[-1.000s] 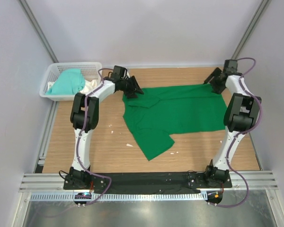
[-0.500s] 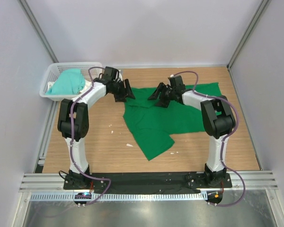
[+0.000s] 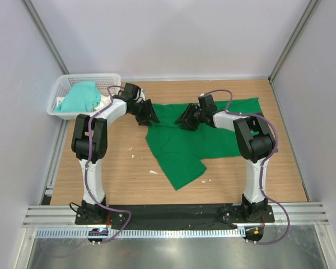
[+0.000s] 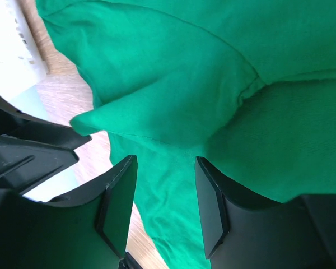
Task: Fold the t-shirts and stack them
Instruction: Fold the tshirt
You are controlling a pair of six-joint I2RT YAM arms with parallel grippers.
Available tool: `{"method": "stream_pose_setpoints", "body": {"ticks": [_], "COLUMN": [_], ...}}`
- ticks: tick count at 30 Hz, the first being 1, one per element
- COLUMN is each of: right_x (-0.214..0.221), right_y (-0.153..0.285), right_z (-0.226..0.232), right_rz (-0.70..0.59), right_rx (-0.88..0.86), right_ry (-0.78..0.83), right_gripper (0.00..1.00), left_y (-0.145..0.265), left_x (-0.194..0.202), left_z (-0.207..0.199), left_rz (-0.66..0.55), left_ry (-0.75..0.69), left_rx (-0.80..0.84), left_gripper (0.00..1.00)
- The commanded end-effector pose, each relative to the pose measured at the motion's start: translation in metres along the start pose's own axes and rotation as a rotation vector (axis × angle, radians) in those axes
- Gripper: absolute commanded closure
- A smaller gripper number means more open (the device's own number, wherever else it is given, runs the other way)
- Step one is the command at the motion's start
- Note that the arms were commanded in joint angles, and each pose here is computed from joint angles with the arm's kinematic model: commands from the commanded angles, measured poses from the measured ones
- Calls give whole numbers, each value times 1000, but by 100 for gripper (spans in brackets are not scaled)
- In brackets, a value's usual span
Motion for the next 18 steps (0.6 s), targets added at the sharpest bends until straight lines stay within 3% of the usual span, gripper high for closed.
{"method": "stream_pose_setpoints", "body": {"ticks": [1, 5, 8, 14, 15, 18], "right_x": [-3, -2, -1, -8, -10, -15], "right_y": [-3, -9, -13, -11, -11, -10], "right_z": [11, 10, 10, 24, 26, 32], "right_rz": [-26, -17, -8, -34, -37, -44], "right_rx": [-40, -49, -65, -104, -108, -120], "right_ry": [25, 12, -16, -48, -53, -68], "right_gripper": [49, 50, 52, 71, 78, 83], "left_y": [4, 3, 3, 3, 3, 3], "left_x": [-15, -16, -18, -23, -24, -27], "left_z": [-15, -19, -19, -19, -19, -18], "left_rz": [-38, -38, -42, -54, -57, -62], "left_ry": [-2, 15, 25, 31, 32, 41], "left_rx": [77, 99, 102, 107, 107, 108], "left_gripper": [53, 71, 76, 87, 89, 93]}}
Point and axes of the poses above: each gripper's point midway between its finger pads, its own y axis back along the fingers, its own z axis along the line the jaws close on, x = y × z, the point moved 3 cm from there along y, back along the fingers, and after that the axes turned 11 degrees about -y, right-handed, at the moved point
